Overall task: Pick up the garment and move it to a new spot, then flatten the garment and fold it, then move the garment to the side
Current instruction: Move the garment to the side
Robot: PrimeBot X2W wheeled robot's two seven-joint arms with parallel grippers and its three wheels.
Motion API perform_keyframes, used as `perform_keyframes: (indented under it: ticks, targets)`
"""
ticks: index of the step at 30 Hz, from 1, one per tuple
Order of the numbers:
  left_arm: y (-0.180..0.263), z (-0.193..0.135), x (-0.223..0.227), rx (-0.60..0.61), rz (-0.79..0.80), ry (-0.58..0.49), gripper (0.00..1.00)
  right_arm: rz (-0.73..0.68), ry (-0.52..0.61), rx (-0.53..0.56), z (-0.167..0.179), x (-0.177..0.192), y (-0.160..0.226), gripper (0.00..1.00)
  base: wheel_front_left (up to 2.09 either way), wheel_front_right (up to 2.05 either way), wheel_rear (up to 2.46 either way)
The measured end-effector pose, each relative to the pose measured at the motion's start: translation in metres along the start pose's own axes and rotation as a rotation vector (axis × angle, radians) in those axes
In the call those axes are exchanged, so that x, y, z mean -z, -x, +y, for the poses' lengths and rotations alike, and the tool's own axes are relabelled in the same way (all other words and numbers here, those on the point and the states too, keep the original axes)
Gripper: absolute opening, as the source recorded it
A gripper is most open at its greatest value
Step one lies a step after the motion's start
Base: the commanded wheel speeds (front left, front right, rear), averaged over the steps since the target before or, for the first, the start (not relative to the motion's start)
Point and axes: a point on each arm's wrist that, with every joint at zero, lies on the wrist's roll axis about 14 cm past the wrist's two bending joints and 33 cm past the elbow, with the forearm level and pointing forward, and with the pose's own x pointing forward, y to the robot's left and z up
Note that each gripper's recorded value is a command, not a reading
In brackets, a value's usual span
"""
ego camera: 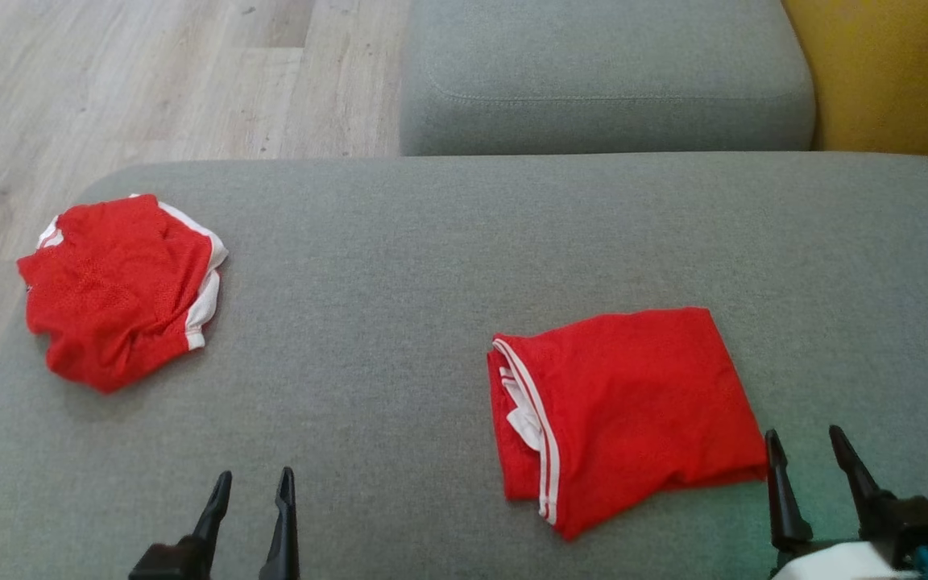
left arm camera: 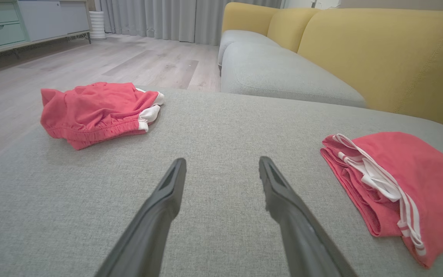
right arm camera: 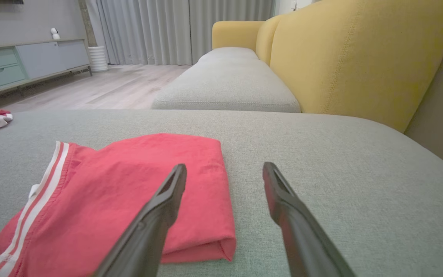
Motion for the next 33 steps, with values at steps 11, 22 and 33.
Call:
perform_keyframes:
  ticks: [11,22,33]
  targets:
    - [-0.006,-0.004,0.011,0.013,0.046,0.001,1.00,0.176,-0.008,-0.082,-0.007,-0.010,-0.065,1.00,0.00,0.00,0.00]
    - [-0.012,0.000,0.015,-0.013,0.065,0.006,1.00,0.599,-0.087,-0.111,-0.003,0.060,-0.081,1.00,0.00,0.00,0.00]
    - [-0.013,0.000,0.018,-0.024,0.081,0.021,1.00,0.658,-0.251,-0.137,0.022,0.064,-0.095,0.00,0.00,0.00,0.00]
